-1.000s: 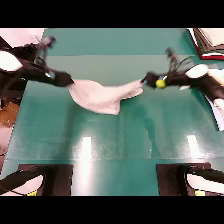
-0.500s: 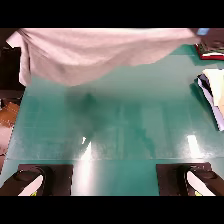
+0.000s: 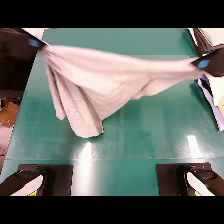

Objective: Fold the shirts.

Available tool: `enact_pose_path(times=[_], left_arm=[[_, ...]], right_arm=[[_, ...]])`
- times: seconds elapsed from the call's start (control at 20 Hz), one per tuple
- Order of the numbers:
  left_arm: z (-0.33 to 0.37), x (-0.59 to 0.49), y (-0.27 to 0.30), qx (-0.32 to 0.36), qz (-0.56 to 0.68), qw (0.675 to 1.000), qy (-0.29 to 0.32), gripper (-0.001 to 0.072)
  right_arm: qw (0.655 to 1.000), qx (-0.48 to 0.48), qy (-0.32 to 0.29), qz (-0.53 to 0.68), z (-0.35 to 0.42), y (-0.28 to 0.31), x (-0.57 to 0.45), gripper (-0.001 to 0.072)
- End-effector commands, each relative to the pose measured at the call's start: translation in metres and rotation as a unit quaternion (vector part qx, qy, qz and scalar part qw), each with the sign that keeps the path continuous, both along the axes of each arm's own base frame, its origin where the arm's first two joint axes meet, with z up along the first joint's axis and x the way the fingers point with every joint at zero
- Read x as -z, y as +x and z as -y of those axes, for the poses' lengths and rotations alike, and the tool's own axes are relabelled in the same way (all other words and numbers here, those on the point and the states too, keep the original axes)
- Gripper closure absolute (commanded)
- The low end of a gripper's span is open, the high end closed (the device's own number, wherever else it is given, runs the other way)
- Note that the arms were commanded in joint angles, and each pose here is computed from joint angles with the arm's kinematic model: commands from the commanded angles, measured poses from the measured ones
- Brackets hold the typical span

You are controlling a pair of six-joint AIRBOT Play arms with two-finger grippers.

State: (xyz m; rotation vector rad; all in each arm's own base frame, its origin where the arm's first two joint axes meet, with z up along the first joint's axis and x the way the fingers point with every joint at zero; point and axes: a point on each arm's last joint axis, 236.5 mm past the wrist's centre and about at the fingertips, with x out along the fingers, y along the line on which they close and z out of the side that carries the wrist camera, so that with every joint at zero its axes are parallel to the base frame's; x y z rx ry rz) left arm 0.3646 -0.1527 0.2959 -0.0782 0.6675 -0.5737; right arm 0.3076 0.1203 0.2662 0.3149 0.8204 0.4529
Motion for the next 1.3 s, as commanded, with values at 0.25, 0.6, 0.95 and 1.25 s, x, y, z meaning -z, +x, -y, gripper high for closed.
enact_pose_path(times=[0.25,0.6,0.95,1.25], left_arm=[[0.025,0.23,0.115,-0.035,-0.243,0.969,-0.028,0.0536],[-0.036,0.208,0.101,-0.068,-0.267,0.961,-0.009,0.0155],[-0.035,0.227,-0.012,-0.094,-0.267,0.959,0.025,0.0154],[0.04,0.317,-0.119,-0.059,-0.36,0.93,-0.046,0.0155]], right_arm=[[0.978,-0.028,-0.016,-0.205,-0.035,0.037,0.175,0.0697],[0.98,0.005,-0.01,-0.201,-0.015,0.052,0.181,0.0696],[0.989,0.061,0.004,-0.135,0.018,0.068,0.146,0.0696],[0.989,0.06,0.004,-0.132,0.017,0.068,0.144,0.0696]])
